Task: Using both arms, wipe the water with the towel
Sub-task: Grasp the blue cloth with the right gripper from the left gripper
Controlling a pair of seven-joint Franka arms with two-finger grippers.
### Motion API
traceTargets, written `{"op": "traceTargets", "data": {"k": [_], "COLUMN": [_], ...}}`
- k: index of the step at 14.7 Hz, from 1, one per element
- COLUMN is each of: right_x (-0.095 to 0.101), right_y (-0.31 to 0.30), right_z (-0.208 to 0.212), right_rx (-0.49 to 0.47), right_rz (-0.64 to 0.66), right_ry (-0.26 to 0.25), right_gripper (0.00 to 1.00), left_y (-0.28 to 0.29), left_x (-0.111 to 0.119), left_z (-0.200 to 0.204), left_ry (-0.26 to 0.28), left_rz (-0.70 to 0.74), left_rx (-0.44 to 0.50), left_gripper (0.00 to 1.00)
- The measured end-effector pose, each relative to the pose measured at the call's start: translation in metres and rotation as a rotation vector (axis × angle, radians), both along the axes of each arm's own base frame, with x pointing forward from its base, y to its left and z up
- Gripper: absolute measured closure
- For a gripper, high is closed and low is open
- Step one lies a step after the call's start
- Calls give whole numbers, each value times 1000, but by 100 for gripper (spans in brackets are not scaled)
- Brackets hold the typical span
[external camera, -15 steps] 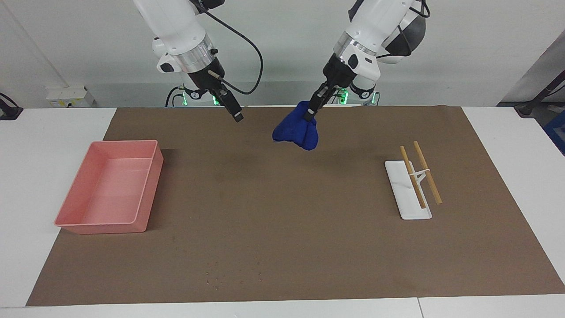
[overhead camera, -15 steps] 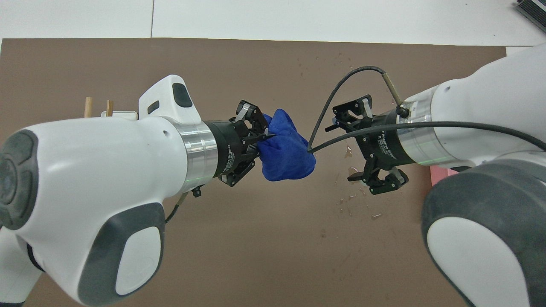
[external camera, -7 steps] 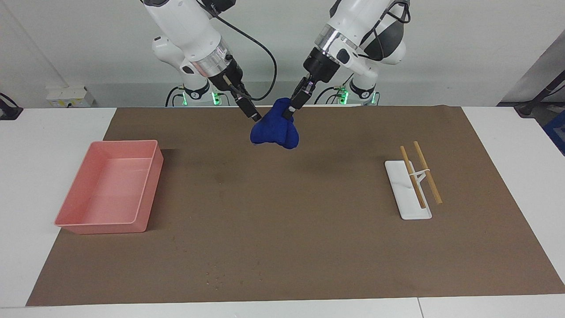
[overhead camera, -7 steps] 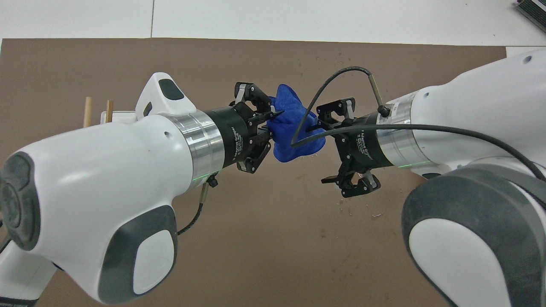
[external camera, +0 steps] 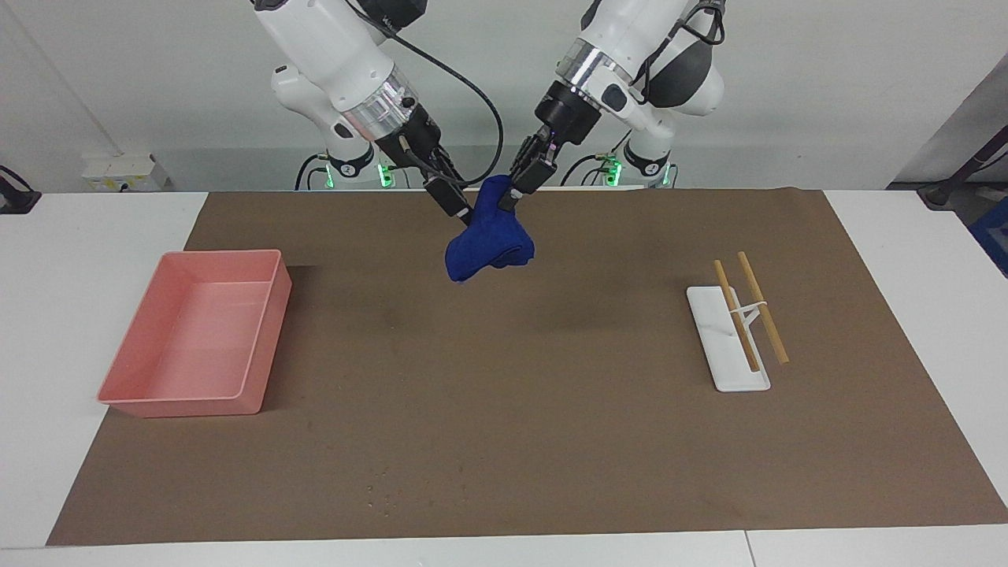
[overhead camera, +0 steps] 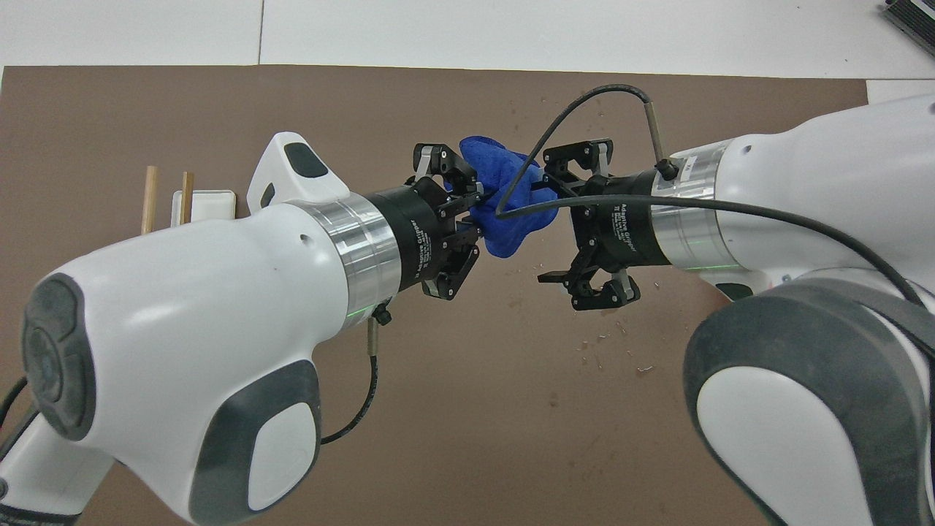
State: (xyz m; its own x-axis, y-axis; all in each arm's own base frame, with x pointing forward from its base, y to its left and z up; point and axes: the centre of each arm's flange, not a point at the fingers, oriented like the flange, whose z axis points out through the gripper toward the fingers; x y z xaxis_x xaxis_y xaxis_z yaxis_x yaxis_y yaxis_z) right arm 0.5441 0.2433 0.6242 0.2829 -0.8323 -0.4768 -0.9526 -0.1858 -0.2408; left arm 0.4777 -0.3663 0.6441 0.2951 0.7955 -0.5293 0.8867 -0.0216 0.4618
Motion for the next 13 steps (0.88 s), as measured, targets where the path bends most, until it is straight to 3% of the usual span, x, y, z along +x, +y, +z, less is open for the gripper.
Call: {"op": "traceTargets", "data": {"k": [6,13], "right_x": [9,9], "right_y": [-12,-3], "right_z": [19,4], "right_rx": [21,13], "right_rz": [-38,-28], "right_ry": [-60,-39], "right_gripper": [3,4], "left_y": [-3,-4], "left_x": [-2,-2], "left_z": [-2,-2], "left_ry": [3,3], "left_rz": [-5,-6], "left_rx": [2,2], "left_gripper": [81,81]}}
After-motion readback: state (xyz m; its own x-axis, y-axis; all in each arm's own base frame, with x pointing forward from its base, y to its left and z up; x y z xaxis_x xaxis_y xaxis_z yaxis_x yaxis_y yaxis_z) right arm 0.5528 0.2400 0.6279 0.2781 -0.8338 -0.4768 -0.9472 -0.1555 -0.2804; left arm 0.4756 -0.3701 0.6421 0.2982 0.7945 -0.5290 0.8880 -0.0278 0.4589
